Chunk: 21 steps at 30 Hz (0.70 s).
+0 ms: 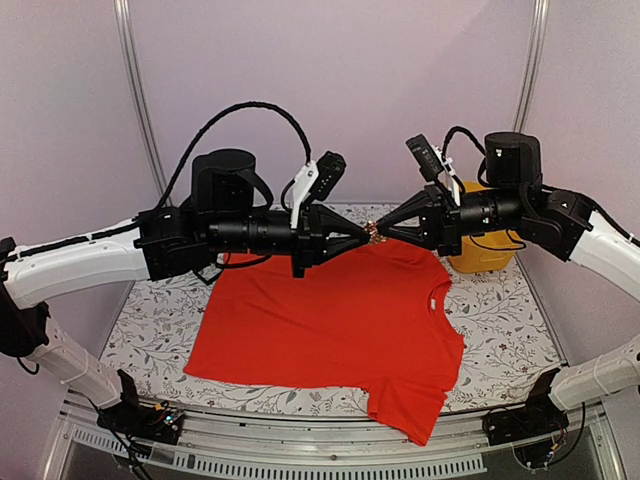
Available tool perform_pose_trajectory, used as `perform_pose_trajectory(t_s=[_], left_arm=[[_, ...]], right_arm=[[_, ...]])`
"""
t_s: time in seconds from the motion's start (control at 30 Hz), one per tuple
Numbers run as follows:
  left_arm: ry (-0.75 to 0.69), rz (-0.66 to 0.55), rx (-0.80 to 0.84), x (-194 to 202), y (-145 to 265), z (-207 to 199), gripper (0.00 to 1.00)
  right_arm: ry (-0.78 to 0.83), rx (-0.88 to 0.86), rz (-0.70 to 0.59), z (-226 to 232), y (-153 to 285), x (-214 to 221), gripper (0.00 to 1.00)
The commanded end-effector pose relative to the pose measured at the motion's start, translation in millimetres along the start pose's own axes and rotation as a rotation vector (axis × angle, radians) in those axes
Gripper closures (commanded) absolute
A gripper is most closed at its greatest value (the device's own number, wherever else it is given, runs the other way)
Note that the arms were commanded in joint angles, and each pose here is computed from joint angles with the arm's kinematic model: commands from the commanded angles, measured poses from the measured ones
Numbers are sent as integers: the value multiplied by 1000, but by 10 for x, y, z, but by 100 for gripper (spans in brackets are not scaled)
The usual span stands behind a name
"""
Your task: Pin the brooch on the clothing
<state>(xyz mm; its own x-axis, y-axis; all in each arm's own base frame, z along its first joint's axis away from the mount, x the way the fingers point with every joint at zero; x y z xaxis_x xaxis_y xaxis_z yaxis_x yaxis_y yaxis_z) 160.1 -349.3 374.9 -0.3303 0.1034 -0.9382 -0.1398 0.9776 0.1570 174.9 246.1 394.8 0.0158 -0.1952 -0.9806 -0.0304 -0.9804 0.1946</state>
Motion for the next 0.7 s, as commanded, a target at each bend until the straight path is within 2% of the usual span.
perform_pose_trajectory(t_s=[0.0,0.1,0.17,0.4,0.6,0.67], left_arm=[[-39,-33,-2,-111,83,-43,100],[-38,-26,6,-99,74,-43,100],[-38,-20,13,-94,65,-49,100],[-39,-9,18,-85,61,-49,100],[-24,-26,21,-85,41,-36,100],[-29,-56,25,-117,34,-39,96]], right_arm=[[-12,47,63,-18,17,19,92],[-16,37,62,-12,15,9,93],[-16,40,59,-17,16,-5,100],[-6,24,43,9,33,-40,100],[6,-20,-39,57,39,-82,100],[-11,-27,-56,69,41,-68,100]])
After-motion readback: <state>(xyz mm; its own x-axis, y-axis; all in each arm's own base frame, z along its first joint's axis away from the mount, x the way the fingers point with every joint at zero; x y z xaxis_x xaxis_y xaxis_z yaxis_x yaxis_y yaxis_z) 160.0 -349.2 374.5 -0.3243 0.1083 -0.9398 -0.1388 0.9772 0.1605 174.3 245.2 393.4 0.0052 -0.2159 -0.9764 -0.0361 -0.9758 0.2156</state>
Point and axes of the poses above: each gripper's point midway between its finger pads, its own y axis back along the fingers, its own z axis along the line the jaws close on, x = y × z, the point moved 9 cm from there along y, back along the fingers, and after that the axes turned 14 degrees about y, right-handed, at the moved point
